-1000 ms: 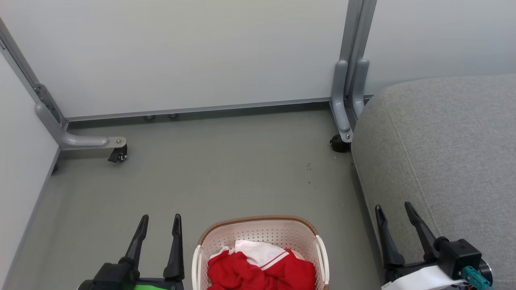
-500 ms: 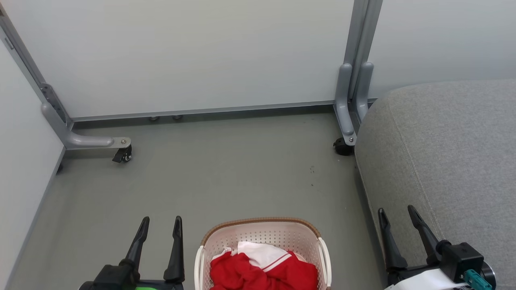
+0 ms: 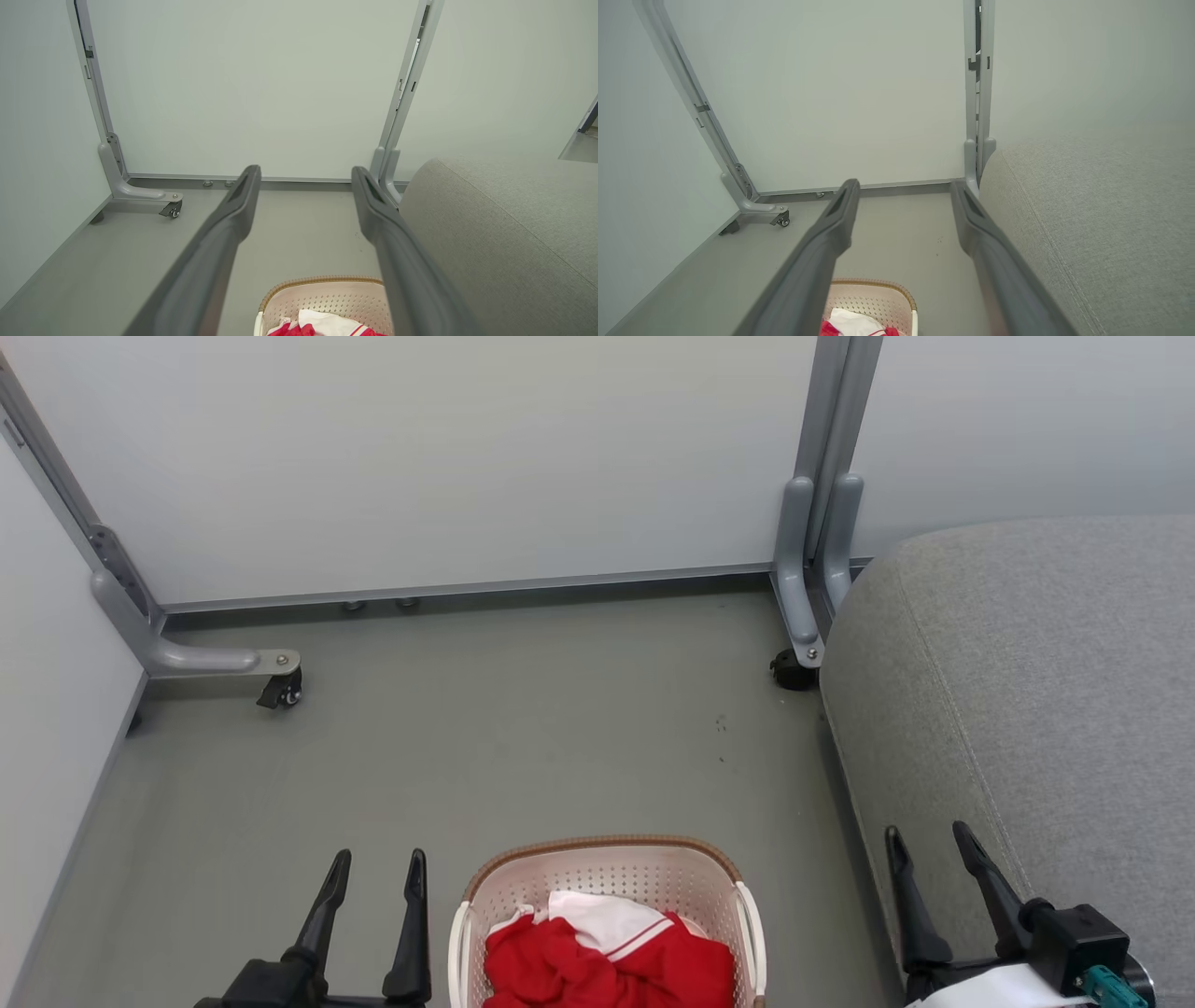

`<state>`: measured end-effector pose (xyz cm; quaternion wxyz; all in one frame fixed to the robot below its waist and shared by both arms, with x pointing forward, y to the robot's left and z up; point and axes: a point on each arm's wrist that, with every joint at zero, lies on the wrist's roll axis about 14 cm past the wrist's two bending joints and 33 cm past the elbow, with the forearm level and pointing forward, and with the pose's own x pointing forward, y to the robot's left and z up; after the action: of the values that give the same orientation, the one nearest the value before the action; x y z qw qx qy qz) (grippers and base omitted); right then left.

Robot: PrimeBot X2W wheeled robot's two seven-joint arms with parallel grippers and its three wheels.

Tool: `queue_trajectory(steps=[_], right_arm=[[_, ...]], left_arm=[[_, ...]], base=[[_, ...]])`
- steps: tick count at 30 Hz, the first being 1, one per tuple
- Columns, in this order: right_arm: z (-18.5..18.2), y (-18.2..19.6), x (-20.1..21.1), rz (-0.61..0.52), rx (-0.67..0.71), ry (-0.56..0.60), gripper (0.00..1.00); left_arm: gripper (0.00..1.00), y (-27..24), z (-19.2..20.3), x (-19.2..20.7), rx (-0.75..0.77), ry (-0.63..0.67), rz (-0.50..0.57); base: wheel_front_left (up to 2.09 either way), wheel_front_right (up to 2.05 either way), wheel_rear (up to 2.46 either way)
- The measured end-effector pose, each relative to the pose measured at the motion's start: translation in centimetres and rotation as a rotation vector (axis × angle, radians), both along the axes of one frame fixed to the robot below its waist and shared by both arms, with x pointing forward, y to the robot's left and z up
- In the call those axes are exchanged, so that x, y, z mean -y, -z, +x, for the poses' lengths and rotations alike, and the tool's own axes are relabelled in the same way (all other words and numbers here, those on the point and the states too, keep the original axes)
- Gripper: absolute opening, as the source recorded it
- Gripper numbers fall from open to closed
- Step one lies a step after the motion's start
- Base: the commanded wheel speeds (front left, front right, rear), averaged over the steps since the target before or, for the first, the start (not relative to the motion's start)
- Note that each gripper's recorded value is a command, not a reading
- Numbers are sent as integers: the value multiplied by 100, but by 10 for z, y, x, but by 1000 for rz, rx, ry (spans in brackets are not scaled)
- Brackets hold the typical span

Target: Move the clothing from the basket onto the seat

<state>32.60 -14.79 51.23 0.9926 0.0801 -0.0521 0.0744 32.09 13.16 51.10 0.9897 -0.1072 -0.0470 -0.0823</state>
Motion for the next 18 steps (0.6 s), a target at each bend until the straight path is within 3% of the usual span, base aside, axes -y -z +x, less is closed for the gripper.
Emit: queue_trajectory(steps=[11,18], right_arm=[[22,8,20,-23,-29,57,100],[80,-13,18,-82,51,47,100]], left_arm=[[100,21,15,25,-60,90,60],[100,42,54,87,-58,361,256]], base=[[0,0,0],[0,0,0]])
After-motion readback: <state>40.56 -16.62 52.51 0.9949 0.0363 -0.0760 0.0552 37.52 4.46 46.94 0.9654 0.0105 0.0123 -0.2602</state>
